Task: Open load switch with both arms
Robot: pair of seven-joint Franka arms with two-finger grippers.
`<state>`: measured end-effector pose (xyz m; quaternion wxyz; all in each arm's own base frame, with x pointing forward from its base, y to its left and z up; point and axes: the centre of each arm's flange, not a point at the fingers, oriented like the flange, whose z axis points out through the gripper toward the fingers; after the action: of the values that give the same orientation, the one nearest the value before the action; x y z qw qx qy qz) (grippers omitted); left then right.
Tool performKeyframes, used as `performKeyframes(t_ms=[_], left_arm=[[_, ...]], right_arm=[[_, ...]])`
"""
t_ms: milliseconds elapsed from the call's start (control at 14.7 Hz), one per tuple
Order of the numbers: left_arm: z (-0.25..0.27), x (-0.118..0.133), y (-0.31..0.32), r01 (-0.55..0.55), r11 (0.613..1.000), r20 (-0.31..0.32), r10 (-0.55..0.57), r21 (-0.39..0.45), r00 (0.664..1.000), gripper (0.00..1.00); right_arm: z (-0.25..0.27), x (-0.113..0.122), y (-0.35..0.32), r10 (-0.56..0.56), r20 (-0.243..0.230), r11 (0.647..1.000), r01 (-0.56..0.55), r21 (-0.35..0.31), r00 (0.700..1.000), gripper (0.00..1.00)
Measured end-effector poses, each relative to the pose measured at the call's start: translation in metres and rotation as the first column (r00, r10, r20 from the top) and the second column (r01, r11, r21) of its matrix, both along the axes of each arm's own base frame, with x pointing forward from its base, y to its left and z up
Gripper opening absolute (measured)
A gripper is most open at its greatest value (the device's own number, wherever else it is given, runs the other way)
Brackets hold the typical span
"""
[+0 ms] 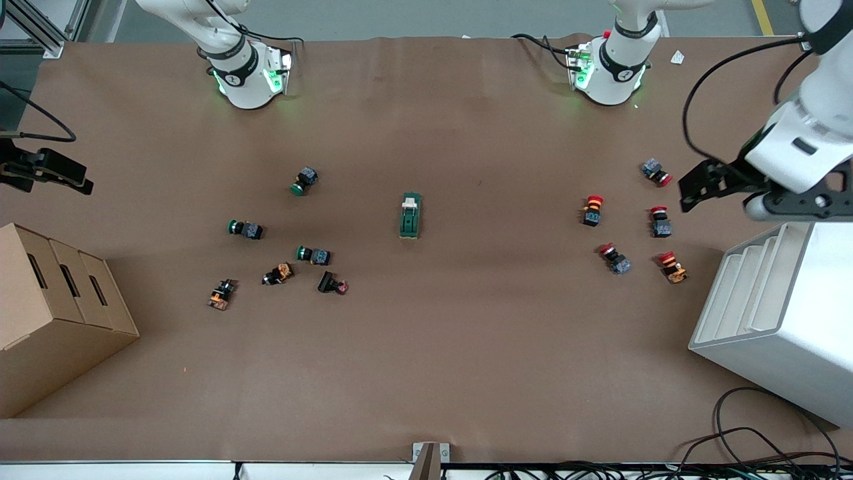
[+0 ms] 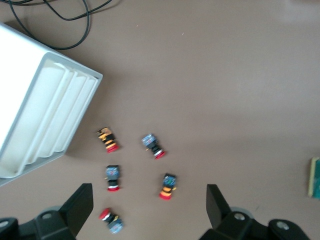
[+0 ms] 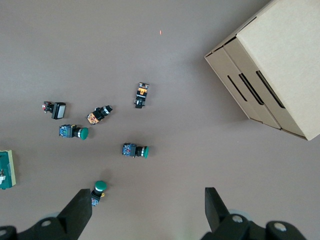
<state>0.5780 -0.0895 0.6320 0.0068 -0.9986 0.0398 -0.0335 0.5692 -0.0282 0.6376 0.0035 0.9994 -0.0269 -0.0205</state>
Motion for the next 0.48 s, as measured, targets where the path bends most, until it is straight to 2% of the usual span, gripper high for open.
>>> performKeyframes(t_ms=[272,475], left_arm=[[0.007,-0.018,0.028,0.089,0.996,-0.035,-0.088,0.017,0.996,1.00],[0.002,-0.035,0.037,0.089,0.995,-0.070,-0.092,-0.042,0.993,1.00]], right_arm=[[0.004,-0.001,0.002,0.001,-0.002,1.000,-0.001,0.015,1.000,1.00],[0.002,-0.004,0.005,0.007,-0.026,1.000,-0.006,0.023,1.000,1.00]])
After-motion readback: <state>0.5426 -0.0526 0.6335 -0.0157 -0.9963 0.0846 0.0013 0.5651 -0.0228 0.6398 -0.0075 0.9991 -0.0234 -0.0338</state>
